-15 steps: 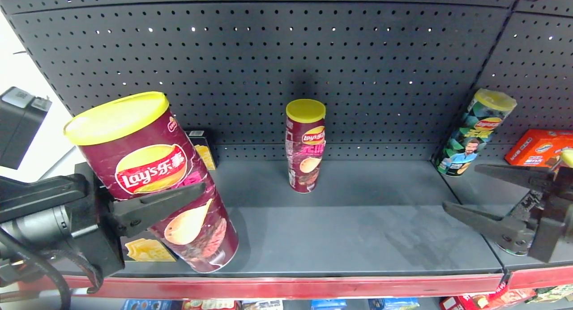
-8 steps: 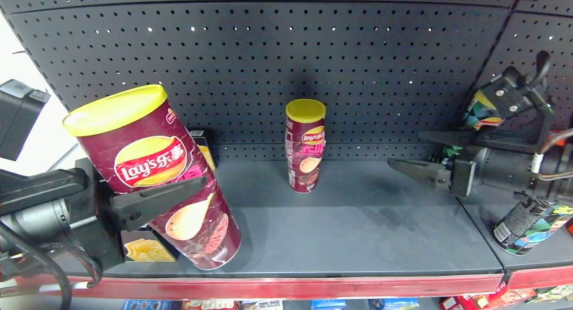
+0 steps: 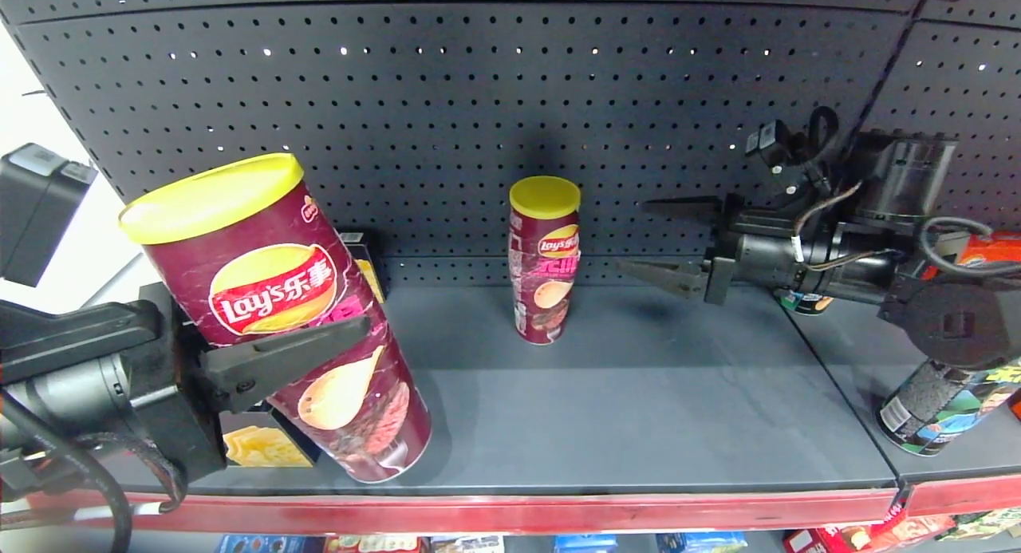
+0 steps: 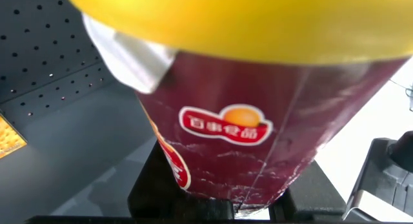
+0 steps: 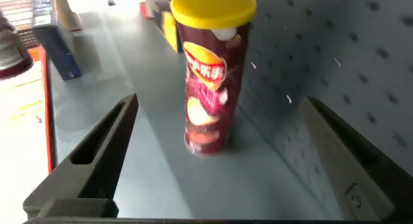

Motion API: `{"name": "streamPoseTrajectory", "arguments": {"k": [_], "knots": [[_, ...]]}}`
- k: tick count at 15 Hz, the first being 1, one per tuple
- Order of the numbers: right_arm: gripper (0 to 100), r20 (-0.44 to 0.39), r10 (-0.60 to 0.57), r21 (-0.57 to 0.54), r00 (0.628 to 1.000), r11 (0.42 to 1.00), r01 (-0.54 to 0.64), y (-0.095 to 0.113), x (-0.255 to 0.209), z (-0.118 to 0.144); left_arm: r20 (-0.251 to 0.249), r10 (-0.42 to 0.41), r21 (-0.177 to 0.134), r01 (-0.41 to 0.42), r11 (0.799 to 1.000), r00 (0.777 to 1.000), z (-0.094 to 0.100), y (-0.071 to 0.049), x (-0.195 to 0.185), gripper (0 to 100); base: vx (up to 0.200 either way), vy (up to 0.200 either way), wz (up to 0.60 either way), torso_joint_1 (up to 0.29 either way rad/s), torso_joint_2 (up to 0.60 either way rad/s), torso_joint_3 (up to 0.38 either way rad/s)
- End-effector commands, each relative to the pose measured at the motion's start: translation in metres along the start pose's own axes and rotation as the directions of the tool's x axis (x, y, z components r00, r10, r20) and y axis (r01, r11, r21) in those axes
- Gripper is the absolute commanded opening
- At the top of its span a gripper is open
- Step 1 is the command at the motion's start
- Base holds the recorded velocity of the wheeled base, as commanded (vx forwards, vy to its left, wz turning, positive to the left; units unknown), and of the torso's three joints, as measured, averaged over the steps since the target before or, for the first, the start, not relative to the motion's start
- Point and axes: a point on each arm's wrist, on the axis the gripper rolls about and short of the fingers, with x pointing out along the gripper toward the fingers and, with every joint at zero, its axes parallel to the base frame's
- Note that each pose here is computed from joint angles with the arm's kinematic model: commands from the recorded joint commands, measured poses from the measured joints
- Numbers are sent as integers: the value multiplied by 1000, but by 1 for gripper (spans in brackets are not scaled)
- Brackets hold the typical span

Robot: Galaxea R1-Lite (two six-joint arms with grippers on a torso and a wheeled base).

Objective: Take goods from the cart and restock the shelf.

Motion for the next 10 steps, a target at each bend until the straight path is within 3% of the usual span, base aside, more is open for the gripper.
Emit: {"name": "streamPoseTrajectory", "arguments": {"k": [1, 10], "knots": [[100, -6, 33, 9, 999, 999, -33, -15, 22, -26, -8, -2, -5, 2, 1000, 1000, -2, 0, 1, 0, 0, 0, 0, 0, 0, 0], [100, 28, 200, 39, 979, 979, -201, -47, 67, -81, -20, 2, -11, -2, 1000, 1000, -4, 3, 5, 0, 0, 0, 0, 0, 0, 0]]}}
